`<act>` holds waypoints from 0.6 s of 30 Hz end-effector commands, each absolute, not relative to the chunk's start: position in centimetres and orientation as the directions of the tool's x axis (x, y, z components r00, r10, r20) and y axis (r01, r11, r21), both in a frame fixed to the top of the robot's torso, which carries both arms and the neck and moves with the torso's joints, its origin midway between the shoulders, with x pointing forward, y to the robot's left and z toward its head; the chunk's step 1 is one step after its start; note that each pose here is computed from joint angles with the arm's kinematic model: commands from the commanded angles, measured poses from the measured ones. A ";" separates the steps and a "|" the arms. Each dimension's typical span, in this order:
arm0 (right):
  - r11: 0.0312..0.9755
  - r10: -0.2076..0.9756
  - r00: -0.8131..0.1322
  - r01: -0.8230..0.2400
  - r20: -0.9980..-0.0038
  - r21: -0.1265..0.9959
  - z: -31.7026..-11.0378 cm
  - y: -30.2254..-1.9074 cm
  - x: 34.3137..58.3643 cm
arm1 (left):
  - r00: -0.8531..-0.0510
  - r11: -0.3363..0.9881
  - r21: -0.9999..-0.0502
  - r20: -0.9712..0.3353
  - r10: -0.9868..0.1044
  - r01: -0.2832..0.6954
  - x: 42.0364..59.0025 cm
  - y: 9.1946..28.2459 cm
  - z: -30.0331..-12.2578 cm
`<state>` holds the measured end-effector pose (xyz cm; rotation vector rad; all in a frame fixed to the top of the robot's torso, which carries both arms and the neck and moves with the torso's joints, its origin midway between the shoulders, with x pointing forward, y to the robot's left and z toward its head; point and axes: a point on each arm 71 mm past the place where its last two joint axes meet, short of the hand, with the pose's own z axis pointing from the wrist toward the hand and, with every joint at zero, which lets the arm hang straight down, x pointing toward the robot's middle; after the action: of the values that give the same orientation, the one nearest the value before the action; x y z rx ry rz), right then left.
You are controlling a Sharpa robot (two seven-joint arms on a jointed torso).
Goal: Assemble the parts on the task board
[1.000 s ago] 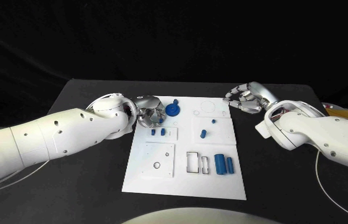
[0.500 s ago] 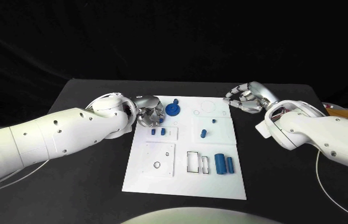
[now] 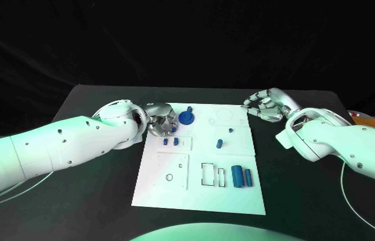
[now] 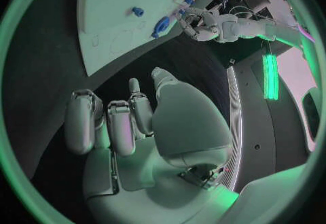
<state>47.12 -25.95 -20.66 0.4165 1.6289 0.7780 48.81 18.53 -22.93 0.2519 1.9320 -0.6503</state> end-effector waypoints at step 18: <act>0.708 0.651 -0.225 -0.167 -0.725 0.686 -20.7 -25.8 47.1 | -0.433 0.837 -0.336 -0.891 -0.134 0.433 48.9 18.9 -22.9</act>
<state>47.12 -25.94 -20.67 0.4163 1.6295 0.7781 48.88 18.85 -22.92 0.2389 1.9287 -0.6458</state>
